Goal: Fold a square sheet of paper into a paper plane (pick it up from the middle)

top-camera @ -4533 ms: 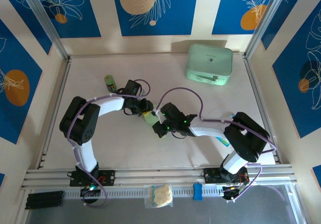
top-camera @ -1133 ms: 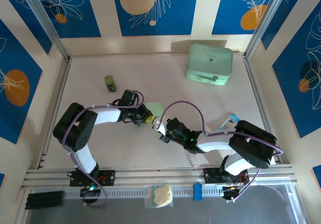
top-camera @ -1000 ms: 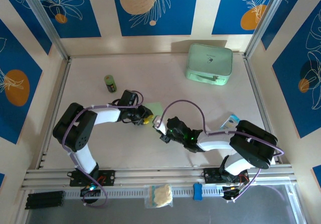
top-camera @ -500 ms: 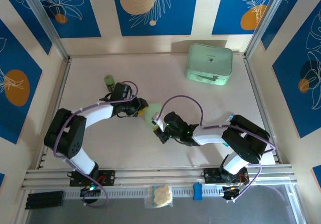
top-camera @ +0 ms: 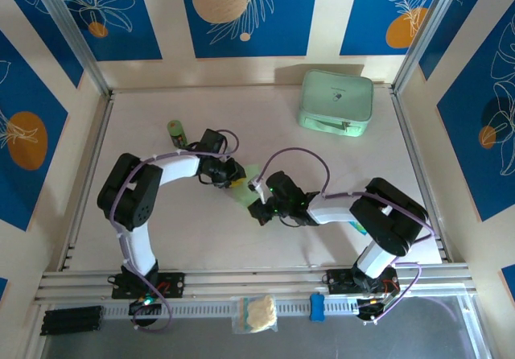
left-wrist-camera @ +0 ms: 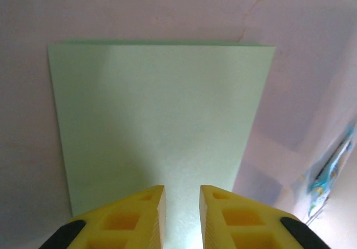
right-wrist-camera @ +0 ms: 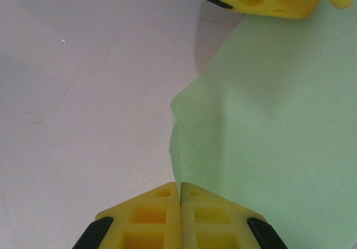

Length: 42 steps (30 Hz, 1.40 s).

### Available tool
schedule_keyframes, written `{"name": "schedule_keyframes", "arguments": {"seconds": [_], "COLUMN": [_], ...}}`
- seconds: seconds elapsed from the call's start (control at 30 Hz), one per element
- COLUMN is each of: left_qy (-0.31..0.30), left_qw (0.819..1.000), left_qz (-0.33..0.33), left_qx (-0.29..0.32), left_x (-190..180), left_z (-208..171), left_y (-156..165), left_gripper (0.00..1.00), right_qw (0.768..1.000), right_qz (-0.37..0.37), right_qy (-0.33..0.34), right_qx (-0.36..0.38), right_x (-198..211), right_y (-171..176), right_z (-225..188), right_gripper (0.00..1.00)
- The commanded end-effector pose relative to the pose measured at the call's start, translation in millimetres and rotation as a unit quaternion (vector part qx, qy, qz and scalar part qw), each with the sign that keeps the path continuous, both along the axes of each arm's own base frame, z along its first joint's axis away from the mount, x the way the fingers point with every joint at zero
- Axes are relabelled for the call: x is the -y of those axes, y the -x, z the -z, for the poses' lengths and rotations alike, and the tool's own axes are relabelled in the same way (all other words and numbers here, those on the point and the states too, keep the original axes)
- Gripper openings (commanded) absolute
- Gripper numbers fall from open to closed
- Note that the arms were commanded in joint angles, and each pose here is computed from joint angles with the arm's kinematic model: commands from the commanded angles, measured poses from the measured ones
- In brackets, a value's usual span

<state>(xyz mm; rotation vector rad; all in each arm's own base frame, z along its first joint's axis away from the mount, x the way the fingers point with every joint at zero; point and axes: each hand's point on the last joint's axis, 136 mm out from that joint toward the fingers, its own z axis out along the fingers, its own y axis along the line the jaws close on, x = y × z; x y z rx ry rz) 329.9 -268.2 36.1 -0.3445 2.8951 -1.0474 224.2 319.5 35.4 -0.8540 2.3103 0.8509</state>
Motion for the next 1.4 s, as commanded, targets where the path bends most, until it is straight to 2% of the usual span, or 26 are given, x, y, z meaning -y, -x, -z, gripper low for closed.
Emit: {"name": "schedule_keyframes", "arguments": {"seconds": [0.0, 0.33, 0.57, 1.07, 1.37], "left_qy": [-0.038, -0.084, -0.091, -0.087, -0.065], "left_qw": [0.999, 0.994, 0.992, 0.992, 0.994], "left_qz": [0.033, 0.07, 0.084, 0.085, 0.082], "left_qx": [-0.013, -0.03, -0.032, -0.034, -0.016], "left_x": [-4.1, -8.9, -7.8, -5.0, 5.1], "left_z": [12.6, 32.0, 35.3, 36.6, 18.2], "left_y": [7.7, 13.8, 15.1, 15.5, 5.6], "left_gripper": [0.22, 0.17, 0.14, 0.13, 0.16], "right_qw": [0.999, 0.996, 0.995, 0.99, 0.987], "right_qz": [0.009, 0.064, 0.096, 0.13, 0.147], "right_qy": [-0.025, -0.033, -0.014, 0.017, 0.029], "right_qx": [-0.033, -0.047, -0.034, -0.046, -0.061], "right_x": [-3.4, 7.8, 14.9, 25.8, 31.7], "right_y": [-3.8, -25.0, -37.4, -41.4, -39.5], "right_z": [-8.9, -12.6, -10.2, 2.6, 10.9], "right_gripper": [0.0, 0.0, 0.0, 0.0, 0.0]}}
